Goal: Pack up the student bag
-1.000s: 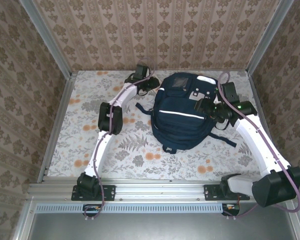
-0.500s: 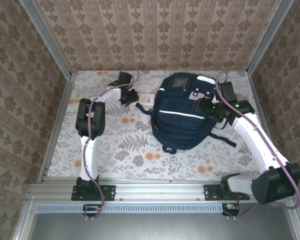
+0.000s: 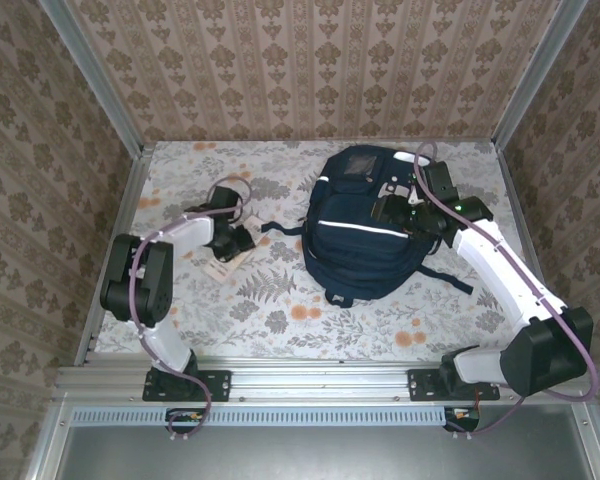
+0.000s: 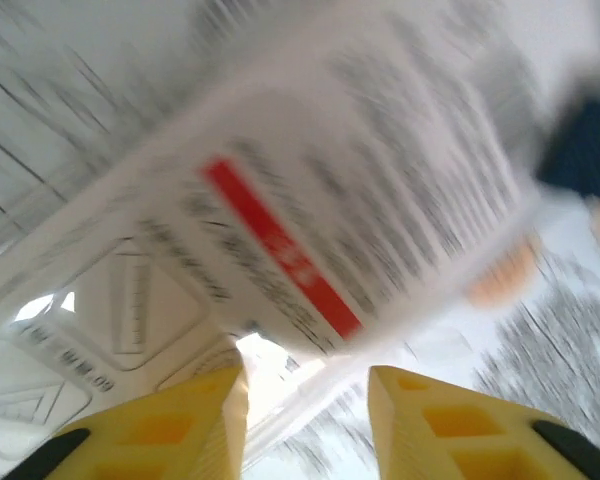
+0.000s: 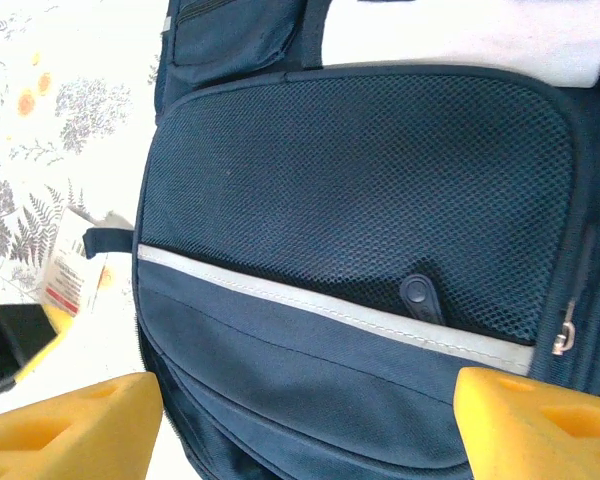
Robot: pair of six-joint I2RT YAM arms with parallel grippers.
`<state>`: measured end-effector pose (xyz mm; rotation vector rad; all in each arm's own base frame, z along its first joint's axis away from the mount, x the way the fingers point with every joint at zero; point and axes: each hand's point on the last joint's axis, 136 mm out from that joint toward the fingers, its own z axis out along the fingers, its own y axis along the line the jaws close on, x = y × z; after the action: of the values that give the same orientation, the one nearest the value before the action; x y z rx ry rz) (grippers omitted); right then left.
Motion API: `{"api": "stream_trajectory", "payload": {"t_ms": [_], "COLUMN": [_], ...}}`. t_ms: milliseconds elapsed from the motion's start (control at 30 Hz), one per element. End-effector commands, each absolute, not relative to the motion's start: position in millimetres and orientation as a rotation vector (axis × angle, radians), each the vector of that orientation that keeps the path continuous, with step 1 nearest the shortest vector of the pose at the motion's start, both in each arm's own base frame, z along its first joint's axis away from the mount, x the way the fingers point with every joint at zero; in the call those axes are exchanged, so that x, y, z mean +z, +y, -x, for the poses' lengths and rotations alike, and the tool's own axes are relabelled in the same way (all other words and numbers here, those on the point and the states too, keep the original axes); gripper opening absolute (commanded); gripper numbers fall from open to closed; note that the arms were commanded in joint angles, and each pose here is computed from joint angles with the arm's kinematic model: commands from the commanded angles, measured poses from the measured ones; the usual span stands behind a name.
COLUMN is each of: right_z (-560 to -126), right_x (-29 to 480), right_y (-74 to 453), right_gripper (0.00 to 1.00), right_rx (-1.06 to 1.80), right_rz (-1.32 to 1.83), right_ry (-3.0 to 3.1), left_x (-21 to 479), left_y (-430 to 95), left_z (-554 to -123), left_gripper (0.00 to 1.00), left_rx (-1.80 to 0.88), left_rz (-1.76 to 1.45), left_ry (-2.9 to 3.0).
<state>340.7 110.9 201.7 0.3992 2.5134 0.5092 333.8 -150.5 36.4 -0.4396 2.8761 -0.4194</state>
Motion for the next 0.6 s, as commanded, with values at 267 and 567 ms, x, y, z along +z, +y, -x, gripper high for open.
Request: {"api": "stream_trajectory", "payload": {"t_ms": [267,567], "right_z": [-333,-320], "right_x": [190,186], "right_y": [131,127], "right_gripper": [0.78,0.78], "right_rx": [0.571,0.553], "right_rz": [-0.325,-0.322], "right_ry": [2.536,2.544], "left_x": [91,40], "left_y": [-147,-101], "left_z": [-363,-377], "left_gripper": [0.53,0.59], "left_rx": [-0.477,-0.336], "left_rz": [0.145,0.066], "left_ry": [2.832,2.957]}}
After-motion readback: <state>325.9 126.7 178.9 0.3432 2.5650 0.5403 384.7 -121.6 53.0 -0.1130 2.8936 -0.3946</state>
